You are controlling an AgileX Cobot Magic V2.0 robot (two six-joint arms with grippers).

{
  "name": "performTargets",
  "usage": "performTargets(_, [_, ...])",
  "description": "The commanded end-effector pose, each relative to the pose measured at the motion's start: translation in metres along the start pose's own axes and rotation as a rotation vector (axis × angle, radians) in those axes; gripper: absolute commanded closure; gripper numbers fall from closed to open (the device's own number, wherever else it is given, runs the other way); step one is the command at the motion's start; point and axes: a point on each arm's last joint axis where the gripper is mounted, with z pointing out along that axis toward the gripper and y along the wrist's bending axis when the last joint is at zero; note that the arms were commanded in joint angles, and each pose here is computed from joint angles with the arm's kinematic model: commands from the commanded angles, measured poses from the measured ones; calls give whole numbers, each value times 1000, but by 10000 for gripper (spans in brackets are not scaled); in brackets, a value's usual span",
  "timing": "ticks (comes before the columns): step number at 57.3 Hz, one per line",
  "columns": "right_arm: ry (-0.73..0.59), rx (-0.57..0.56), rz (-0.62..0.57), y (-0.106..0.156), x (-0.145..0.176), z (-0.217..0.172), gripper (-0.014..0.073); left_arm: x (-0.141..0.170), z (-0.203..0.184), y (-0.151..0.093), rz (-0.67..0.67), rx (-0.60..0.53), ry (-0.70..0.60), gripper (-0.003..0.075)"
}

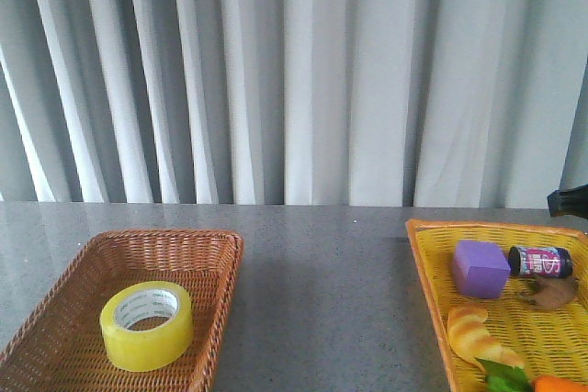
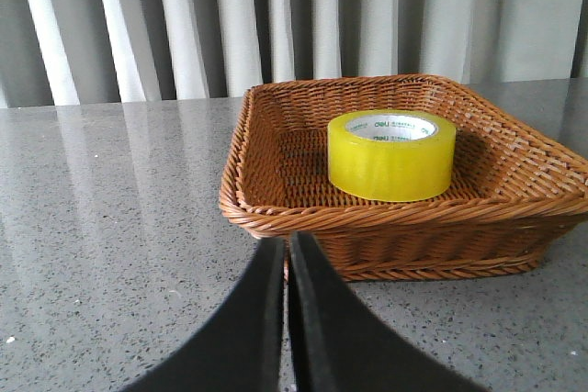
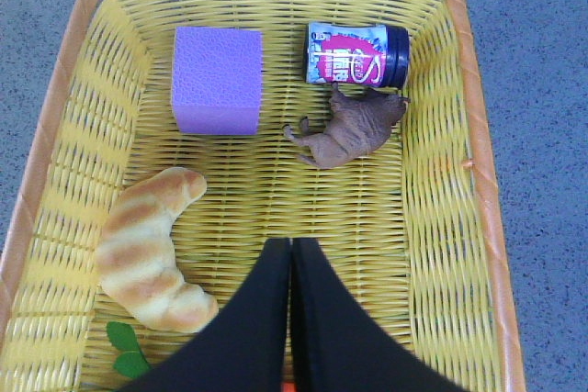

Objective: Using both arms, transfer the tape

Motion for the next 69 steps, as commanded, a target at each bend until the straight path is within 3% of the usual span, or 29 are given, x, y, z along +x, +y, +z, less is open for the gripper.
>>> performTargets(1, [-104,11,-1,-3,-10,-21,602,-9,-2,-1,-2,10,-86,727])
performTargets(43, [-103,8,1,-3,-10,-20,602,-9,-2,-1,-2,10,-86,727])
performTargets(51, [-171,-21,22,-1,-9,-32,602,-9,-2,-1,-2,10,-86,727])
performTargets(59, [-311,-76,74,4,16,-45,602,-9,-2,-1,-2,10,-86,727])
performTargets(69, [-461,-121,156,6,76,-63,602,-9,-2,-1,-2,10,-86,727])
